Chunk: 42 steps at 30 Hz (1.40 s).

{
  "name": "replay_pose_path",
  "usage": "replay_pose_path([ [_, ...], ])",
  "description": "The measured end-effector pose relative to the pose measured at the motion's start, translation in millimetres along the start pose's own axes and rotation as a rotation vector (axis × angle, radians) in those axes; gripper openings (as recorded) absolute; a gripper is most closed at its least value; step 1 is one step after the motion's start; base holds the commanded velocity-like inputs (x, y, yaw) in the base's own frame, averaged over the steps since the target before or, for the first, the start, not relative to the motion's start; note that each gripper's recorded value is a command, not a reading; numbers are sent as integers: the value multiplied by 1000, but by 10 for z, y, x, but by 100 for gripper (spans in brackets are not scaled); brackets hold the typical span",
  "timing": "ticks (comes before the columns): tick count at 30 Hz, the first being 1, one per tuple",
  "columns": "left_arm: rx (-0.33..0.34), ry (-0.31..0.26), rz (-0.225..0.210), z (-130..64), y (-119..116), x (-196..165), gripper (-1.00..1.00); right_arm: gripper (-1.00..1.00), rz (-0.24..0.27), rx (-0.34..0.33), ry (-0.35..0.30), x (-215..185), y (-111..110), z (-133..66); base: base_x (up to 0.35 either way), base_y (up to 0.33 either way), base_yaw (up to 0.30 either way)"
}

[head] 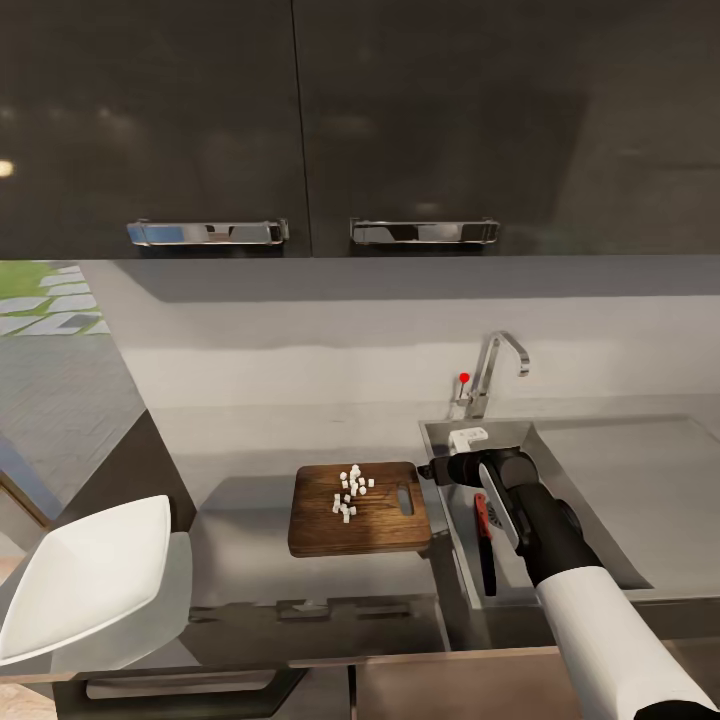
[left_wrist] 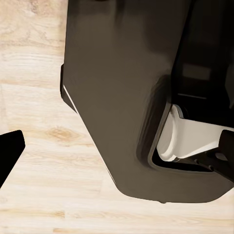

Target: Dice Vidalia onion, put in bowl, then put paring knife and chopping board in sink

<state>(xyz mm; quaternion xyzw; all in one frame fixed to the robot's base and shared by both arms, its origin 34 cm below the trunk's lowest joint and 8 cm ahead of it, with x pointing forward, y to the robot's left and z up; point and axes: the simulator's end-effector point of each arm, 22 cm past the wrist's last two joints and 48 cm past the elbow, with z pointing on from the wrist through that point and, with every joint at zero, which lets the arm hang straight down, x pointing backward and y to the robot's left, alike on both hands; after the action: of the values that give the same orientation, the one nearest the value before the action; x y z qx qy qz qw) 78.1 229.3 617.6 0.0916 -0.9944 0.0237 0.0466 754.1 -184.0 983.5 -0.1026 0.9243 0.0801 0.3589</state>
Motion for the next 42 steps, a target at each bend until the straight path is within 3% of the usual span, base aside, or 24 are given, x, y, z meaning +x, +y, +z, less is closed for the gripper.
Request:
replay_pose_path([
  [42, -4, 2, 0, 0, 26, 5, 100, 100, -1, 3, 4, 20, -18, 17, 0, 0, 0],
])
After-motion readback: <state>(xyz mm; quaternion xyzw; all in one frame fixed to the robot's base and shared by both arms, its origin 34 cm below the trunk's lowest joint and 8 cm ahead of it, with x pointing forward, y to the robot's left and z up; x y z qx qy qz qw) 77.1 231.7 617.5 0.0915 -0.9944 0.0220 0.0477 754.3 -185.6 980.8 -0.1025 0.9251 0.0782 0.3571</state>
